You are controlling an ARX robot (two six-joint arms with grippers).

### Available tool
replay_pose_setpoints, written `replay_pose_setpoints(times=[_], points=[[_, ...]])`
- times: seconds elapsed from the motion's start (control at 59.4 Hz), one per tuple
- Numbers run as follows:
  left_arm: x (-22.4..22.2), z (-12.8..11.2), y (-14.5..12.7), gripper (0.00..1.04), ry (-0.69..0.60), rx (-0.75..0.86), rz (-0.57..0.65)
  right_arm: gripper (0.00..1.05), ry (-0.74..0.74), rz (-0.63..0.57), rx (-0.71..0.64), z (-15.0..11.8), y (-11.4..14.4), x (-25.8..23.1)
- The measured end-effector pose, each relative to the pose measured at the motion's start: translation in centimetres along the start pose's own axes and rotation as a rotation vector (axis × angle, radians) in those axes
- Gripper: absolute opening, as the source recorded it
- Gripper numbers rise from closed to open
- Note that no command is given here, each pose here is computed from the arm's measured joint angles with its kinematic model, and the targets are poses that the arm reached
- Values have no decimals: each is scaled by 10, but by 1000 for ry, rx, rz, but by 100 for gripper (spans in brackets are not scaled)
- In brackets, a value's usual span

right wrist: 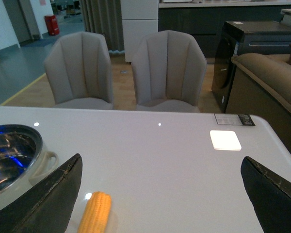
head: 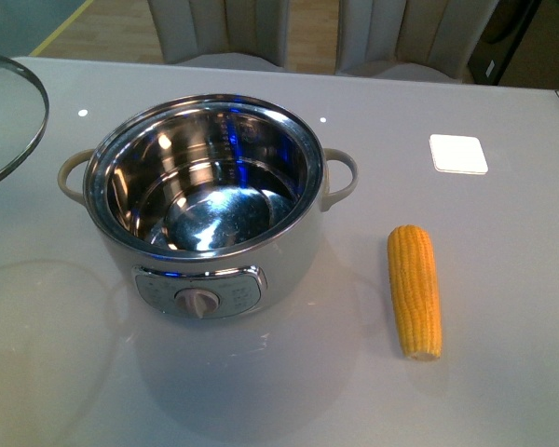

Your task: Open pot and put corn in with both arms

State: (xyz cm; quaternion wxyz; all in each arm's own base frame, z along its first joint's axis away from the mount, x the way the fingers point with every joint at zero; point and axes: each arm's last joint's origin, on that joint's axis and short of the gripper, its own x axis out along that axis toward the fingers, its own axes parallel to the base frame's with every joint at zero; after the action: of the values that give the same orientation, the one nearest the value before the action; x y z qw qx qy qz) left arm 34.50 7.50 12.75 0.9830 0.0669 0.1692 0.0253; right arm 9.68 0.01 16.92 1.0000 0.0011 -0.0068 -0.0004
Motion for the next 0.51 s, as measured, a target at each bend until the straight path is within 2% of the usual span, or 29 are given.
replay_pose_setpoints(times=[0.303,0.505], points=[[6,-25,21,40,26,3,26,96,0,0,0,0,0,0],[11,-57,40,40,74,-23,75,96,0,0,0,0,0,0]])
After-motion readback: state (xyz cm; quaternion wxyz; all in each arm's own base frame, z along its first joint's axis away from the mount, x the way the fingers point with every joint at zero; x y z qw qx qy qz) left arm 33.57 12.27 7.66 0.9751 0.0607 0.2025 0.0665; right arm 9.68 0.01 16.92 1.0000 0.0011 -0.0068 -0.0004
